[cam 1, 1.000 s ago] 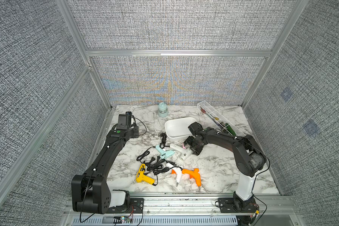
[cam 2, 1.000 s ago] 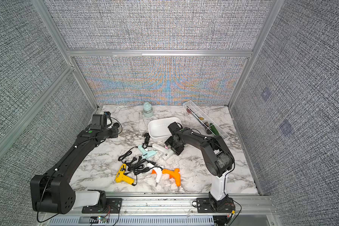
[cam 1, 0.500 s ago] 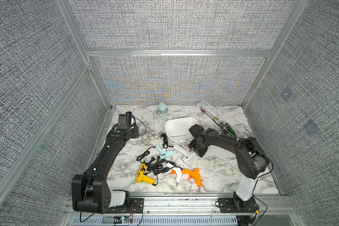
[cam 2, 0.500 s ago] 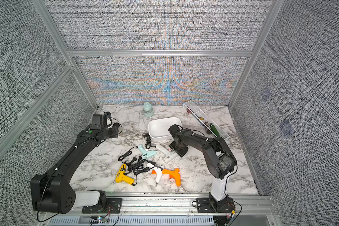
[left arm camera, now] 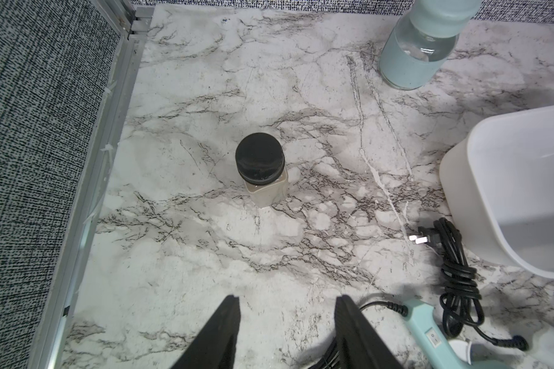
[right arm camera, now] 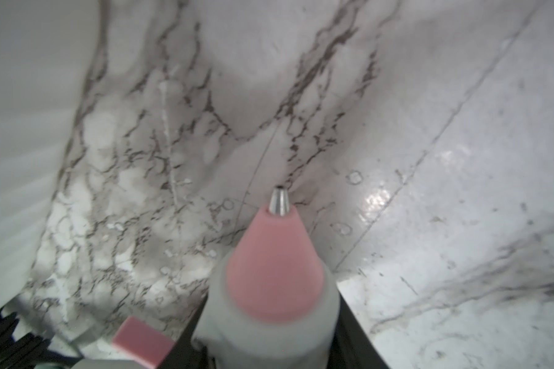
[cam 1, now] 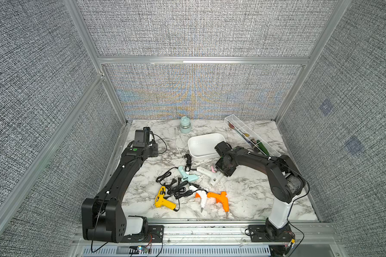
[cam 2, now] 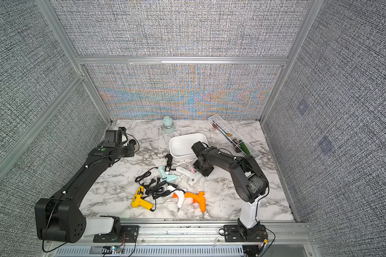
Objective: Put the hot melt glue gun into the storage box
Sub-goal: Pick up the hot melt adhesive gun from the center of the board.
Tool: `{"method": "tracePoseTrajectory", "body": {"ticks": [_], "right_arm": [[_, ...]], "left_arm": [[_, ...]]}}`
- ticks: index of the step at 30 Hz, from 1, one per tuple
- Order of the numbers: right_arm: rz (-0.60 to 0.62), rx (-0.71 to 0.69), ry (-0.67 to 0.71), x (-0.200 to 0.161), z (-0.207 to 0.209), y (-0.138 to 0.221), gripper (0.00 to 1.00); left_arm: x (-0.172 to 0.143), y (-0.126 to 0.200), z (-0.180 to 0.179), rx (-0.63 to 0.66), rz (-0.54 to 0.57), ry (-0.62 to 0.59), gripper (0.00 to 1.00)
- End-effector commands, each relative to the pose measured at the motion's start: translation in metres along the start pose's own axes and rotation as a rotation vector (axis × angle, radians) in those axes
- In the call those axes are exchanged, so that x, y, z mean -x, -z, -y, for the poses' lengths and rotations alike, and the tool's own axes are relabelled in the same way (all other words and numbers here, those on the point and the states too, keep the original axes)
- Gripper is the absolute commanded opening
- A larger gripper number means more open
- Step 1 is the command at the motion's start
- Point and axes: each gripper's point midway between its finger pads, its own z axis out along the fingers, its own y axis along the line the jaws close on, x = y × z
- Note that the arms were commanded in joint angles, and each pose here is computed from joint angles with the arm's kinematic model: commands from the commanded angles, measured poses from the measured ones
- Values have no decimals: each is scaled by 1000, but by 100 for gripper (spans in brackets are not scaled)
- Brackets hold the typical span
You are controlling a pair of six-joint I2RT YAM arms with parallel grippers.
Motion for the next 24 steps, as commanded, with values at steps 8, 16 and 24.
{"method": "tracePoseTrajectory", "body": {"ticks": [8,16,24], "right_arm": [[204,98,624,52,-64,107,20],[479,97,817,110,-106,200,23],[702,96,841,156,-148,231,23]], "left_arm": [[2,1,-1,5,0,-10,54],[0,-4,1,-2,-8,-4,54],[1,-2,0,2,-1,-2,54]]}}
